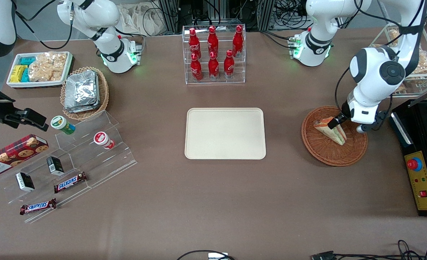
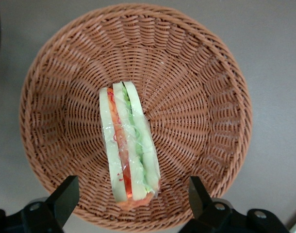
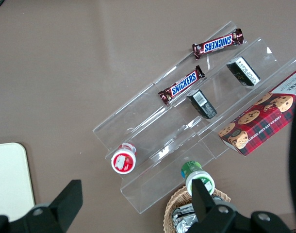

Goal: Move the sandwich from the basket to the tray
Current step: 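Lower the left gripper around the sandwich and close it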

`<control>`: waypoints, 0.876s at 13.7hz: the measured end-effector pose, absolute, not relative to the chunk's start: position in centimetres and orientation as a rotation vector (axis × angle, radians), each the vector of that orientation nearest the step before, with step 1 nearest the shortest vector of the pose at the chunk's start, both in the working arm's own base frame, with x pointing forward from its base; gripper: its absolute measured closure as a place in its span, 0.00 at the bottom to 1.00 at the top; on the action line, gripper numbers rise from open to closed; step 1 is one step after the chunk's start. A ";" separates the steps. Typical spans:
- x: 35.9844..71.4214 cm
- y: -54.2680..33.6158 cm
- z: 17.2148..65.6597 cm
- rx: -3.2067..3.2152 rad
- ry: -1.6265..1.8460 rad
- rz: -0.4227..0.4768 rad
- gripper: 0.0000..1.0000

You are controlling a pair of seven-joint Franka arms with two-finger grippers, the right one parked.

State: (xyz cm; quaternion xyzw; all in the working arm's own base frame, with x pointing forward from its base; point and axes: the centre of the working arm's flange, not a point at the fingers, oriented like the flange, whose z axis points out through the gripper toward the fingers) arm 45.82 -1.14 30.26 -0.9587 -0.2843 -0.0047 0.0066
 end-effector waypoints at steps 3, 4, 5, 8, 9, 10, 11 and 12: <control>45.1 -1.1 28.4 -3.000 -0.897 -0.019 0.00; 44.9 -1.1 27.8 -3.000 -0.900 -0.019 0.00; 44.6 -1.1 27.3 -3.000 -0.902 -0.018 0.00; 44.4 -1.1 26.1 -2.997 -0.909 -0.006 0.00; 44.4 -1.0 25.9 -2.996 -0.910 0.000 0.00; 44.4 -1.0 25.7 -2.995 -0.911 0.005 0.00; 44.4 -1.0 25.6 -2.995 -0.913 0.005 0.00; 44.5 -1.0 25.4 -2.997 -0.914 -0.004 0.02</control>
